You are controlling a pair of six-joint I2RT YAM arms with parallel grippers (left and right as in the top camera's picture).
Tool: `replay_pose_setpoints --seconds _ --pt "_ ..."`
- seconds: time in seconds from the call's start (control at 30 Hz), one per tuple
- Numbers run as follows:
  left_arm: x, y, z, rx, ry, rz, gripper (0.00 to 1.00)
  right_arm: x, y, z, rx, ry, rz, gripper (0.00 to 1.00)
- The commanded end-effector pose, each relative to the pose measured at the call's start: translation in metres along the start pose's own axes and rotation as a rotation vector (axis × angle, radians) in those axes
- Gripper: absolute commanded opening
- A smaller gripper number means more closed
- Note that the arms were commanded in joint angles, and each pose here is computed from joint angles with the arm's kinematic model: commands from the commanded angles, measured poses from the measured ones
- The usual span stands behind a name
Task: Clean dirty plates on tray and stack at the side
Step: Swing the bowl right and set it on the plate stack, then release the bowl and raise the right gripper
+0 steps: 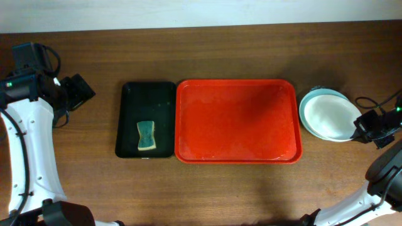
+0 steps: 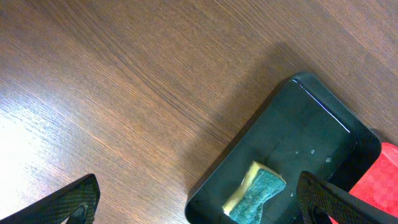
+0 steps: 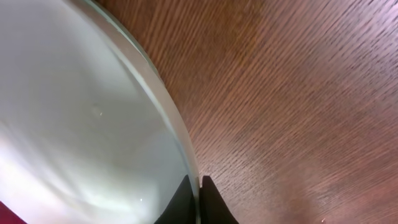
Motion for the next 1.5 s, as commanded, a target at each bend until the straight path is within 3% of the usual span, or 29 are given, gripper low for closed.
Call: replay_pose_setpoints --seconds 0.0,0.1,0.27,0.33,0.4,0.47,0.6,1.1,1.23,1.27,1.3,1.47 --pt "0.0 0.0 0.0 0.002 0.012 -0.007 0.99 0.004 -0.005 -0.006 -0.001 0.032 -0.024 0.11" --pt "0.0 0.0 0.0 0.002 0.012 -0.006 0.99 0.009 -0.006 -0.01 -0.002 0.051 -0.025 0.17" --pt "0.0 0.0 0.0 0.002 0.012 -0.007 0.99 0.014 -0.008 -0.014 -0.02 0.085 -0.049 0.55" --pt "0.0 0.0 0.0 0.002 0.012 -0.006 0.99 0.016 -0.009 -0.016 -0.021 0.094 -0.053 0.75" --pt "0.0 0.0 0.0 0.002 0.012 -0.006 0.99 0.018 -0.01 -0.02 -0.011 0.155 -0.056 0.83" --pt "0.0 0.0 0.0 0.002 0.012 -0.006 0.99 0.022 -0.011 -0.025 -0.004 0.216 -0.064 0.82" --pt "0.0 0.0 0.0 0.002 0.012 -0.006 0.99 0.035 -0.015 -0.041 0.0 0.339 -0.08 0.64" --pt "0.0 0.0 0.0 0.002 0.012 -0.006 0.99 0.099 -0.047 -0.167 -0.121 0.838 -0.307 0.64" --pt "0.0 0.0 0.0 0.002 0.012 -0.006 0.99 0.11 -0.055 -0.201 -0.117 1.039 -0.313 0.5" --pt "0.0 0.0 0.0 0.002 0.012 -0.006 0.99 0.112 -0.057 -0.209 -0.117 1.079 -0.313 0.57" --pt "0.0 0.0 0.0 0.002 0.012 -0.006 0.99 0.112 -0.058 -0.214 -0.116 1.088 -0.314 0.99" --pt "0.0 0.0 0.0 0.002 0.012 -0.006 0.99 0.115 -0.063 -0.236 -0.115 1.149 -0.316 0.98"
Point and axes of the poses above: each gripper's point midway between its finger pads, its own y axis back along the fingers, its own x axis along the line the jaws close on, z = x × y, the point moved 5 cm from there along y, back along the fingers, and after that the axes turned 15 degrees about -y, right-handed, at the moved point
